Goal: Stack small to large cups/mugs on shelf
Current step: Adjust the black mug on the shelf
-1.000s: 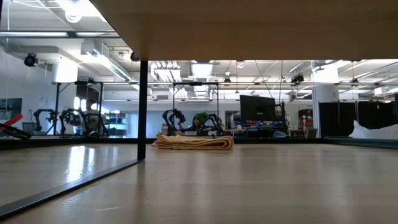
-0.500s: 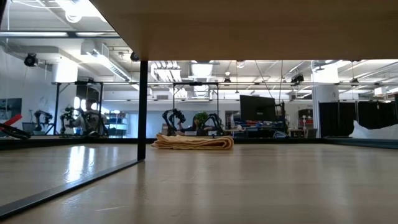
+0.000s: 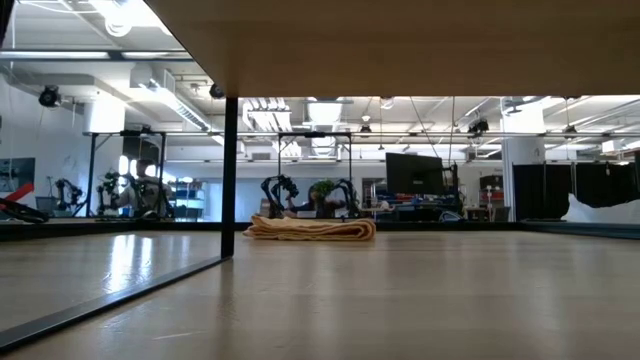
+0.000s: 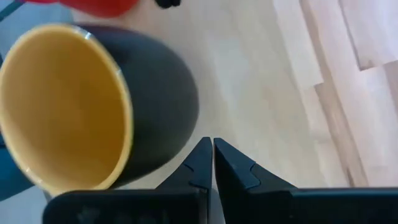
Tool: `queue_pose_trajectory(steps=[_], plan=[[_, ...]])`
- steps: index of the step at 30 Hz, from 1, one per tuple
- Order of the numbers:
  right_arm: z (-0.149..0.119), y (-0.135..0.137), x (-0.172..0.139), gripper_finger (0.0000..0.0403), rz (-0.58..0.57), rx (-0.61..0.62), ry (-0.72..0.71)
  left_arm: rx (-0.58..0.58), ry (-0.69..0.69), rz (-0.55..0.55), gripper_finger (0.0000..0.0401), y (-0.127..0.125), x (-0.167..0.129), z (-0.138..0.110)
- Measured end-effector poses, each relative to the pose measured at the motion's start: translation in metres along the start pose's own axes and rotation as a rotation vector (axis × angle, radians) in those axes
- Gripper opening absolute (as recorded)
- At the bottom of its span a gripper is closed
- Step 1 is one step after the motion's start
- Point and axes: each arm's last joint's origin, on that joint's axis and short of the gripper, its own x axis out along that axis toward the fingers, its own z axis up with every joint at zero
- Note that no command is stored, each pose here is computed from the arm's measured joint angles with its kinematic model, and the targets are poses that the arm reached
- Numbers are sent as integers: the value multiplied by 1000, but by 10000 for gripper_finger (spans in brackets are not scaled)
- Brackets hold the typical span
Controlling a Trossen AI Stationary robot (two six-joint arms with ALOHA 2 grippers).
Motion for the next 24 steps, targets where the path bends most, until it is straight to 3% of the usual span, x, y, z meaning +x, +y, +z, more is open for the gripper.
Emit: queue_pose_trajectory(steps=[5,9,13,17,24], plan=[[5,-7,-4,9,-5,8,-15,40,-15,40,0,-4,-22,9],[9,-12,-6,9,-9,0,-26,136,-75,72,0,-32,-48,10],[15,-20,-8,9,-18,2,-33,224,-115,180,0,-65,-67,2],[19,-27,-11,9,-21,15,-31,277,-133,245,0,-90,-61,-14],[23,-36,-16,9,-10,53,-30,367,-141,294,0,-117,-19,-41]])
